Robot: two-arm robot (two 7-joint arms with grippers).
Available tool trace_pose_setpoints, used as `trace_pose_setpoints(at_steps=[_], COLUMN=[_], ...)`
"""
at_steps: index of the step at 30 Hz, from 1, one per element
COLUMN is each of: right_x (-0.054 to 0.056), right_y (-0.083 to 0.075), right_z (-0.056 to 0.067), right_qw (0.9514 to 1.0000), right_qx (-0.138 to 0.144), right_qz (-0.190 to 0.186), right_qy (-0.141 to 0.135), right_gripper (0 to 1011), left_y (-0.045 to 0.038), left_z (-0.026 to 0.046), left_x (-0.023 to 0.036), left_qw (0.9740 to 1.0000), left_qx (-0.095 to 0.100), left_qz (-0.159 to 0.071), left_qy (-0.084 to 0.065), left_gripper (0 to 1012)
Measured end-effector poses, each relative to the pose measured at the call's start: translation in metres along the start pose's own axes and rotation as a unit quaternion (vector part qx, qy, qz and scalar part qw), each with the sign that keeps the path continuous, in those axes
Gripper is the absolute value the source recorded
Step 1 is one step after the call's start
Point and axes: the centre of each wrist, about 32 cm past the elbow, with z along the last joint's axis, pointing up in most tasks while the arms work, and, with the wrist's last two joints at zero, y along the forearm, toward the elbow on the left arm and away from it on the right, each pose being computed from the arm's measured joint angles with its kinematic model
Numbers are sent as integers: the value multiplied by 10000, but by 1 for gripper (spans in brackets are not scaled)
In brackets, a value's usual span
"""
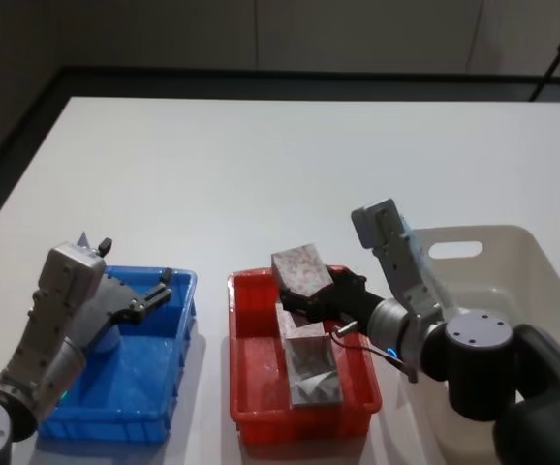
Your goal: Bimanual collaborative sorting of washing and personal care products
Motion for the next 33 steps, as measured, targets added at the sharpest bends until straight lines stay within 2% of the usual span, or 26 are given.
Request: trace_pose_setpoints(at_steps=[18,33], right_x=[183,355], right_y=[-339,-691], right_z=[54,63], right_qw=[9982,9945], right_qx=[504,897], right_qz=[-70,-218], right_qy=[-316,-497], right_gripper=[845,845], left_y=[0,0], left_z=[0,0], left_x=[0,0], left_qw=[10000,10000], left_qx=[-1,0], left_qz=[0,-1], left_qy=[0,0], left_gripper=[1002,1002])
